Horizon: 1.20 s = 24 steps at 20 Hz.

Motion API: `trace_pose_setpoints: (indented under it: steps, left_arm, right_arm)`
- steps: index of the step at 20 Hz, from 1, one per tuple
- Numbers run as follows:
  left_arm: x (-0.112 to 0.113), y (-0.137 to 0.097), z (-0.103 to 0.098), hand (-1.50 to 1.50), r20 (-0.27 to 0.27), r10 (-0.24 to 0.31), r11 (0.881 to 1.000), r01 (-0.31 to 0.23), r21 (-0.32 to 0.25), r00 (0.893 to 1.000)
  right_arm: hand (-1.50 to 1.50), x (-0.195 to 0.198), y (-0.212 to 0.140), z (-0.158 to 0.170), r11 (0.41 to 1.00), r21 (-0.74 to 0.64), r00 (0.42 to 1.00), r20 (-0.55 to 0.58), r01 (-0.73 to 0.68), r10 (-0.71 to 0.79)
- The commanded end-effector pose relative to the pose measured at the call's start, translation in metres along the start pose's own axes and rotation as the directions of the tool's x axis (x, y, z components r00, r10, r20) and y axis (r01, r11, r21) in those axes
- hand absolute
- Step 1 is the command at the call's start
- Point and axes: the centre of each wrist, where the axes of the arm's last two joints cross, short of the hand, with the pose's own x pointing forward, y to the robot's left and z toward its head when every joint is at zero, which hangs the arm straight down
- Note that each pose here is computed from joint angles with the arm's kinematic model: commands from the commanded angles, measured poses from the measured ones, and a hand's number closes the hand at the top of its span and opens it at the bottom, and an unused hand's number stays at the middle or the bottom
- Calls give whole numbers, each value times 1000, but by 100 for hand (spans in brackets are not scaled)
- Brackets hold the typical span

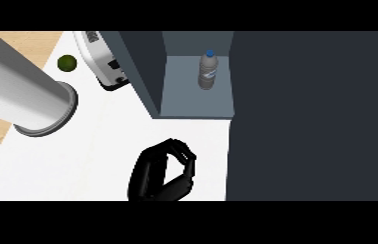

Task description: Pick up the bottled water, place it into the cabinet and close the cabinet

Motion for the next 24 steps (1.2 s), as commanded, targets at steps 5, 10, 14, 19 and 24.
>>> trace_pose_setpoints:
  steps: [5,10,14,19,24]
  left_arm:
    - [33,54,35,150,-31,-33,999,33,-12,999]
    - [54,85,50,150,-8,-78,997,78,-7,997]
    - [70,114,45,150,39,-94,996,93,18,995]
    - [98,137,54,-150,45,-63,997,61,46,997]
    - [115,148,67,-150,63,-102,993,98,71,993]
  right_arm:
    - [150,27,35,-11,972,210,991,-59,-102,117]
    - [150,32,49,-24,929,361,991,-70,-80,113]
    - [150,28,59,-25,927,367,997,6,-74,77]
    - [150,31,65,-29,891,445,996,19,-84,84]
    - [150,33,73,-31,867,495,997,-16,-56,74]
